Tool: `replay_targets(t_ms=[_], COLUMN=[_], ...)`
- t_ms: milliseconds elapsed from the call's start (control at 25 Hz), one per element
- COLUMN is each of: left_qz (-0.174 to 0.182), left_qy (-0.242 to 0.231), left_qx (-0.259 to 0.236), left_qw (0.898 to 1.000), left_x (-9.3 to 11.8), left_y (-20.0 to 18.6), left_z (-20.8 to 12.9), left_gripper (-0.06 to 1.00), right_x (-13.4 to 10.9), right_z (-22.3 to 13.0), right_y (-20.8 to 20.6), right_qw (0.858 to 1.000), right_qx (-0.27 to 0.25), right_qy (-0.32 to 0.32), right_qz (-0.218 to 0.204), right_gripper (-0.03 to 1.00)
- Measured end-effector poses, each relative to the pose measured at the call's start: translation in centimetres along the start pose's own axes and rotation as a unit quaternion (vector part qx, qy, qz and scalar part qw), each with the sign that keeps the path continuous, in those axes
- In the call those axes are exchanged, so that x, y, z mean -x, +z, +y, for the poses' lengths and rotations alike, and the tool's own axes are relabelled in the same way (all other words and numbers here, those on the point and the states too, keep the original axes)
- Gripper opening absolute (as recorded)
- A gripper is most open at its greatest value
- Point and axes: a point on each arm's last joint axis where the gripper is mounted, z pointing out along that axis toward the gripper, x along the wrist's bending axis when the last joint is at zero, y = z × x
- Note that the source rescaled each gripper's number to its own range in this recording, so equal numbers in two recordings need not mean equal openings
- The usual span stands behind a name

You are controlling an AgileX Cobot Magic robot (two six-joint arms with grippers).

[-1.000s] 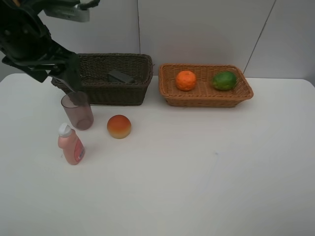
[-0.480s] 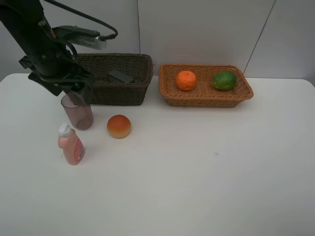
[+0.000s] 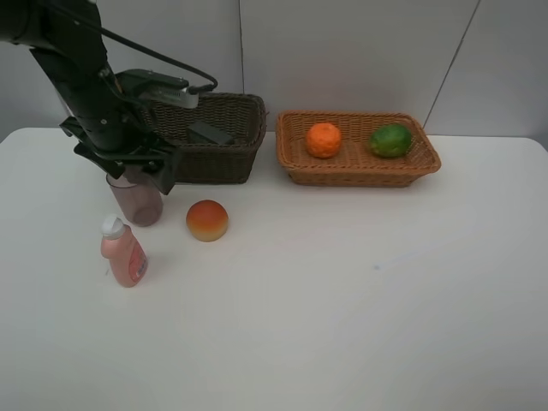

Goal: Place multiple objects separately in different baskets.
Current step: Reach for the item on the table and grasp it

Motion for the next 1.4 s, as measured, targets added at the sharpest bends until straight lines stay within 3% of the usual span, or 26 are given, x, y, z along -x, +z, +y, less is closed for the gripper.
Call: replay_targets(t_ms=[720, 1400], left_qz=[0.000, 0.007], left_qy=[0.010, 0.020], left_qx=[0.006, -0.025], left_qw=[1.000, 0.999], left_x=[0.5, 0.5], left_y=[3.2, 5.5], left_z=[0.8, 0.5], left_gripper=[1.00, 1.00], right_x=[0.0, 0.0], right_z=[0.0, 0.0], right_y=[0.0, 0.0], right_qw=[1.000, 1.000], right_qx=[0.000, 0.000], right_qy=[0.000, 0.000], right_qz=[0.000, 0.000], right_gripper=[1.00, 1.00])
